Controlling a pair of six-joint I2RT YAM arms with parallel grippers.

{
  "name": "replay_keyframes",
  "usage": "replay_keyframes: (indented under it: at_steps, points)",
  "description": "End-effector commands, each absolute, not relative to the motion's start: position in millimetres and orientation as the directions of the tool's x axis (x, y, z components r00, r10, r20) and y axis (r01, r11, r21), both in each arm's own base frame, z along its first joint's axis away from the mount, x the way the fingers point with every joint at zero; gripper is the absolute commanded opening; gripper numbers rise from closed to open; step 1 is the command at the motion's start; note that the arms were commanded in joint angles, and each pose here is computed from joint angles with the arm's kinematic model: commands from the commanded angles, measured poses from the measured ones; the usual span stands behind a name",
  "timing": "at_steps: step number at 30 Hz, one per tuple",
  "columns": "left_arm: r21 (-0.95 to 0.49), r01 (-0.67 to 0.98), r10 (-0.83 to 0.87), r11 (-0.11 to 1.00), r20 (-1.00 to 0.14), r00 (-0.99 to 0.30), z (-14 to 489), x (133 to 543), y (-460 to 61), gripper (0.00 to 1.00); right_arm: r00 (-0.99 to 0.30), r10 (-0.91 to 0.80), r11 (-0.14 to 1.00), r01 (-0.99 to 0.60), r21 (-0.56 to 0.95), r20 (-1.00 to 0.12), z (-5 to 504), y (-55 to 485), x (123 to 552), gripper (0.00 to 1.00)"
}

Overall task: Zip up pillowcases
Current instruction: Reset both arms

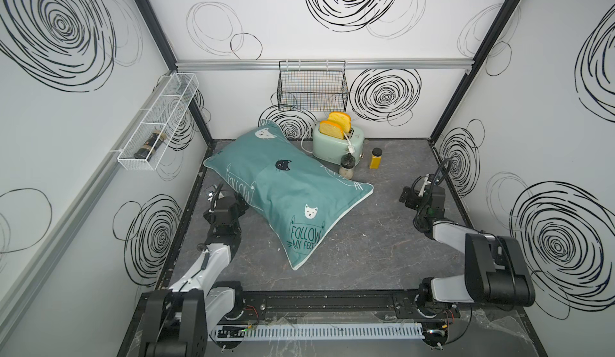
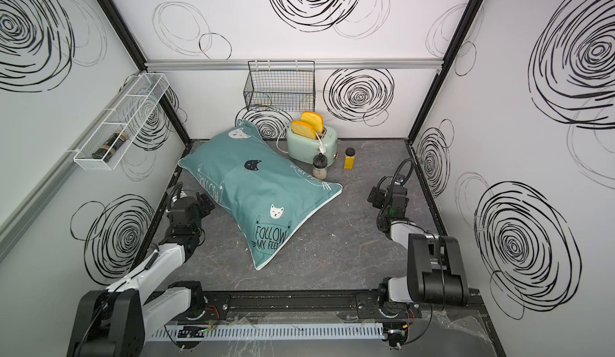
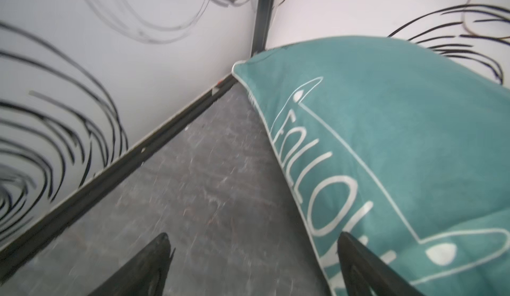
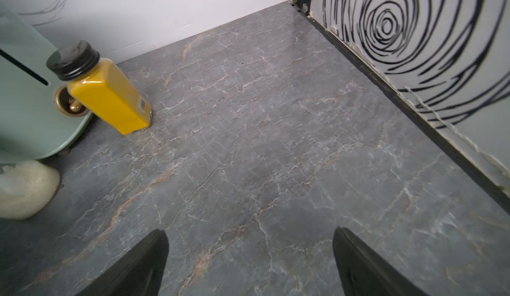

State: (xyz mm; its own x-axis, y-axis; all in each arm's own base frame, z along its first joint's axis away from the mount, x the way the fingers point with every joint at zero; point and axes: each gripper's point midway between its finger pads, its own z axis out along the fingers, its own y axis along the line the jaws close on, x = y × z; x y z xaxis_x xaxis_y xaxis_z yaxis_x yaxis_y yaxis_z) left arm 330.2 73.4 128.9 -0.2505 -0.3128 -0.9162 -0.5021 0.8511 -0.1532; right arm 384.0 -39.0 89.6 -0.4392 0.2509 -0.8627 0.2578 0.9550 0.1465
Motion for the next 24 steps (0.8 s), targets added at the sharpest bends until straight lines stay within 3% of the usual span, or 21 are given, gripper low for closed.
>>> replay_keyframes:
  at_steps: [1, 4, 7, 13, 15, 18, 24]
  points:
    - [-0.076, -0.406, -0.102, 0.911, -0.994, -0.042, 177.0, 347.9, 38.6, 0.96, -0.326, 0.168, 0.979, 0.162, 0.121, -0.93, 115.6, -34.5, 402.7, 0.97]
    - [0.05, -0.35, 0.049, 0.935, -0.999, -0.012, 172.5, 352.2, 13.9, 0.96, -0.271, 0.076, 0.997, 0.002, 0.079, -0.959, 115.9, -7.8, 391.8, 0.97]
    - [0.085, -0.308, 0.091, 0.947, -0.996, 0.005, 168.8, 354.0, 3.5, 0.96, -0.227, 0.066, 0.998, 0.023, 0.062, -0.972, 115.7, -6.0, 381.7, 0.97]
    - [-0.013, -0.191, -0.007, 0.982, -0.999, 0.033, 160.3, 348.2, 9.8, 0.96, -0.214, 0.059, 0.998, 0.019, 0.056, -0.975, 116.9, -4.1, 380.6, 0.98]
    - [-0.011, -0.188, 0.006, 0.982, -0.996, 0.094, 166.0, 342.7, 8.8, 0.96, -0.218, 0.06, 0.998, 0.02, 0.057, -0.974, 116.1, -4.4, 380.4, 0.97]
    - [-0.016, -0.207, -0.009, 0.978, -0.999, 0.032, 157.4, 348.4, 12.1, 0.96, -0.222, 0.058, 0.998, 0.019, 0.055, -0.973, 115.5, -3.8, 381.6, 0.97]
    - [-0.001, -0.206, 0.006, 0.979, -0.999, 0.033, 157.9, 352.4, 9.5, 0.96, -0.22, 0.058, 0.998, 0.016, 0.056, -0.974, 115.7, -3.6, 380.4, 0.97]
